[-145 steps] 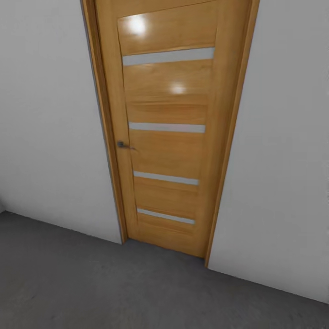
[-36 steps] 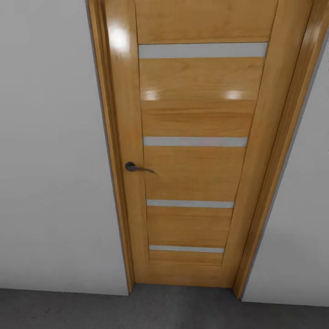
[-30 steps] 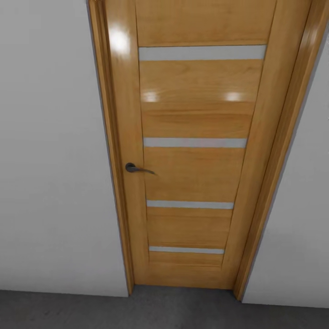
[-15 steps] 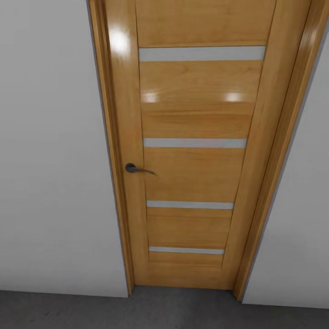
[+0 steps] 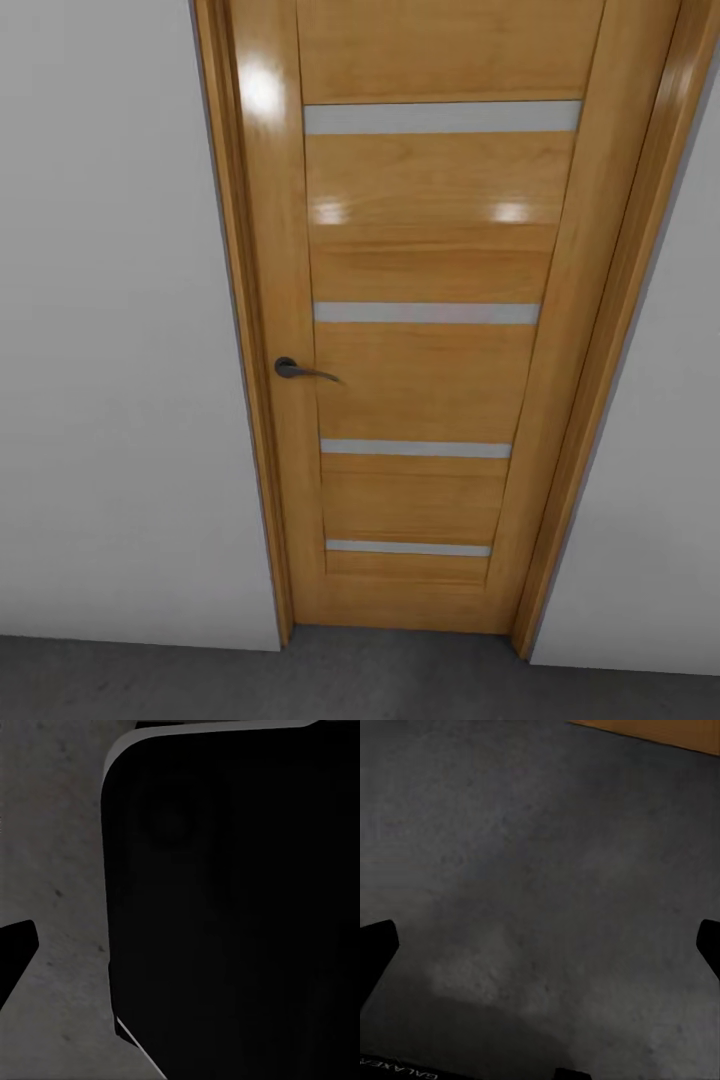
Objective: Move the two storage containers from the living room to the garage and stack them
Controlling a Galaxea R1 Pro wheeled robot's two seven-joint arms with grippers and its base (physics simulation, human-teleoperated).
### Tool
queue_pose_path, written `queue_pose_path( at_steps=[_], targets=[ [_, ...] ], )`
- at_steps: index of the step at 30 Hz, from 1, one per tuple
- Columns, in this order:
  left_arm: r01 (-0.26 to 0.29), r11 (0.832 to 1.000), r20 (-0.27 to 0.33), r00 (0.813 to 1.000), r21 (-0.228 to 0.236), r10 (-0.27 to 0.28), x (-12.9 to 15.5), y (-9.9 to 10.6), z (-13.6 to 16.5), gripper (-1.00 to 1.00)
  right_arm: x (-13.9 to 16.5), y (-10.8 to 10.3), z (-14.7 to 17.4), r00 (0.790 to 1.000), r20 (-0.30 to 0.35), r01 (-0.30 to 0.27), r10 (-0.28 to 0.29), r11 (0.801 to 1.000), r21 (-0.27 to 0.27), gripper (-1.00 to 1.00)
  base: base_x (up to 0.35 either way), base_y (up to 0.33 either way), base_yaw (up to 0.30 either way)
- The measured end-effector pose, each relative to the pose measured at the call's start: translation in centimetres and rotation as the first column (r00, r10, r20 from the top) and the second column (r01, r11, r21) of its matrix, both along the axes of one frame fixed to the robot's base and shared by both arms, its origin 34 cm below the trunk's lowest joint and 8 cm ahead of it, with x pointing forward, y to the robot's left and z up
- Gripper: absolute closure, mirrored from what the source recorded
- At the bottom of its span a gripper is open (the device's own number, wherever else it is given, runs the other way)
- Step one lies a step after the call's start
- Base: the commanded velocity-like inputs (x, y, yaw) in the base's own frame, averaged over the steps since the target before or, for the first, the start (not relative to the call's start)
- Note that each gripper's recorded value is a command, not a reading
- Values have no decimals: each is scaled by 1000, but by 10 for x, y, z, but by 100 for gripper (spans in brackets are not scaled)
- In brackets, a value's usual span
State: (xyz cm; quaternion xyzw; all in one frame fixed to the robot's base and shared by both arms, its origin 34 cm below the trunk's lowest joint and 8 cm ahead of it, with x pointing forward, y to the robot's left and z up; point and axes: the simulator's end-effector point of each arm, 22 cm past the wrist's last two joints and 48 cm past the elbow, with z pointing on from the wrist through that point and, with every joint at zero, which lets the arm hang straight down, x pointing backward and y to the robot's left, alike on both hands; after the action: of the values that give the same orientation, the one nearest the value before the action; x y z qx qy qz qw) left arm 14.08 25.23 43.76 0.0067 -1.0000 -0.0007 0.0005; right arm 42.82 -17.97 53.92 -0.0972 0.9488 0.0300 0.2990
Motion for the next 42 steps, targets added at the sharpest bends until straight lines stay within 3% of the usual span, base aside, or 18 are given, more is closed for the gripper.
queue_pose_path(
  at_steps=[4,8,12,19,25,34,42],
  targets=[
    [1,1000,0,1000,3,-1,0,1,0,-100,35,8,33,997,75,-29,31,999,-29,-100,0,0,0],
    [2,1000,0,1000,4,-2,0,1,0,-100,67,0,67,987,150,-30,52,989,-143,-100,0,0,0],
    [2,1000,0,1000,3,-2,0,1,0,-100,94,-5,105,971,225,-10,75,961,-277,-100,5,0,0],
    [2,1000,0,1000,4,-2,0,1,0,-100,124,-10,165,944,318,40,84,931,-363,-100,101,0,0],
    [2,1000,0,1000,3,-2,0,1,0,-100,131,-11,195,943,321,52,91,910,-411,-100,202,0,0],
    [3,1000,0,1000,3,-3,0,1,0,-100,120,25,194,950,261,-36,169,894,-448,-100,36,0,0],
    [3,1000,0,1000,0,-3,0,0,0,-100,115,30,192,957,229,-53,176,887,-458,-100,2,0,0]
  ],
)
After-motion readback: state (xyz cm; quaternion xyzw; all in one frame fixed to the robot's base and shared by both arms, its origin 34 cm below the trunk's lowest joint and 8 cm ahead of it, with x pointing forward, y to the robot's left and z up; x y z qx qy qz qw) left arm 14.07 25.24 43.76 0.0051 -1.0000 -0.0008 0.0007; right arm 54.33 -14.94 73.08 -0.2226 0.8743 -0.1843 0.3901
